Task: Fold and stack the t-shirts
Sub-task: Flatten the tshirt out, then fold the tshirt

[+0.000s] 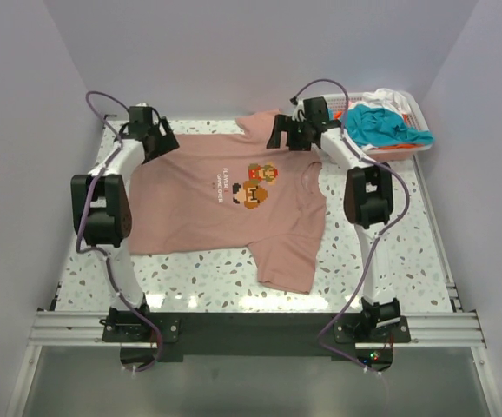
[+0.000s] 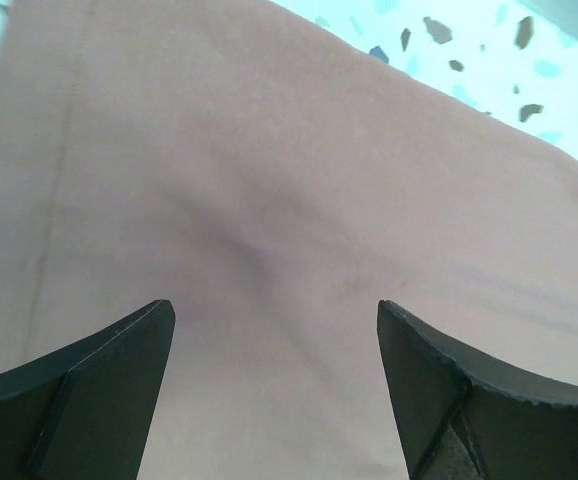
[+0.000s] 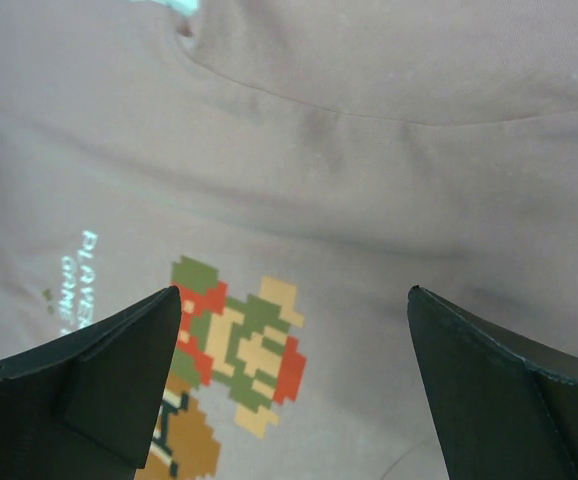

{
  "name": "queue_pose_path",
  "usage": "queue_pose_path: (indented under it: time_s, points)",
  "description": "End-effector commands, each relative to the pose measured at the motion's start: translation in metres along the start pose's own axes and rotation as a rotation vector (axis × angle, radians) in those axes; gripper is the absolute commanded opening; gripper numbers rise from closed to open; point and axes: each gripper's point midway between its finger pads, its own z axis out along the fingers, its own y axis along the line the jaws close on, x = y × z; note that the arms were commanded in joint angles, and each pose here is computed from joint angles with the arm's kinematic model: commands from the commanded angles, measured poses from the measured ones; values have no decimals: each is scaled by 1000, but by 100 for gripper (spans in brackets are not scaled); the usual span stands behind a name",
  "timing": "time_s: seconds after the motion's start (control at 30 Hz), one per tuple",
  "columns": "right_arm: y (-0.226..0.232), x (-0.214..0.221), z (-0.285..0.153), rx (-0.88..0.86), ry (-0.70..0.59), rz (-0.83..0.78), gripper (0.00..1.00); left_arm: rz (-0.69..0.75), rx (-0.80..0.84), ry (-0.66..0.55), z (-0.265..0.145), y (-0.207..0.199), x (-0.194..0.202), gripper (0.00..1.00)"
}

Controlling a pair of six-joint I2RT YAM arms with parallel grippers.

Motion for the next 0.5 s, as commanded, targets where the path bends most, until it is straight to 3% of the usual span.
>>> queue_pose_path:
  time_s: [0.0,0.13,0.27,0.33,0.47]
  points:
    - [55,-56,-71,-97,-130,-34,98,-10,1,-193,-74,-6,-50,88]
    - [74,-49,-106,-106,-131,-71,99,-61,-81,-174,-102,21,-19,89]
    - [75,-3,-120,-72,-33,-101,99,-207,-192,-72,-125,76,45,90]
    - [81,15,-125,-62,-1,-134,99,-270,-244,-26,-132,101,80,89]
    - [87,55,-141,-64,54,-124,98,-374,-343,-61,-168,145,102,82]
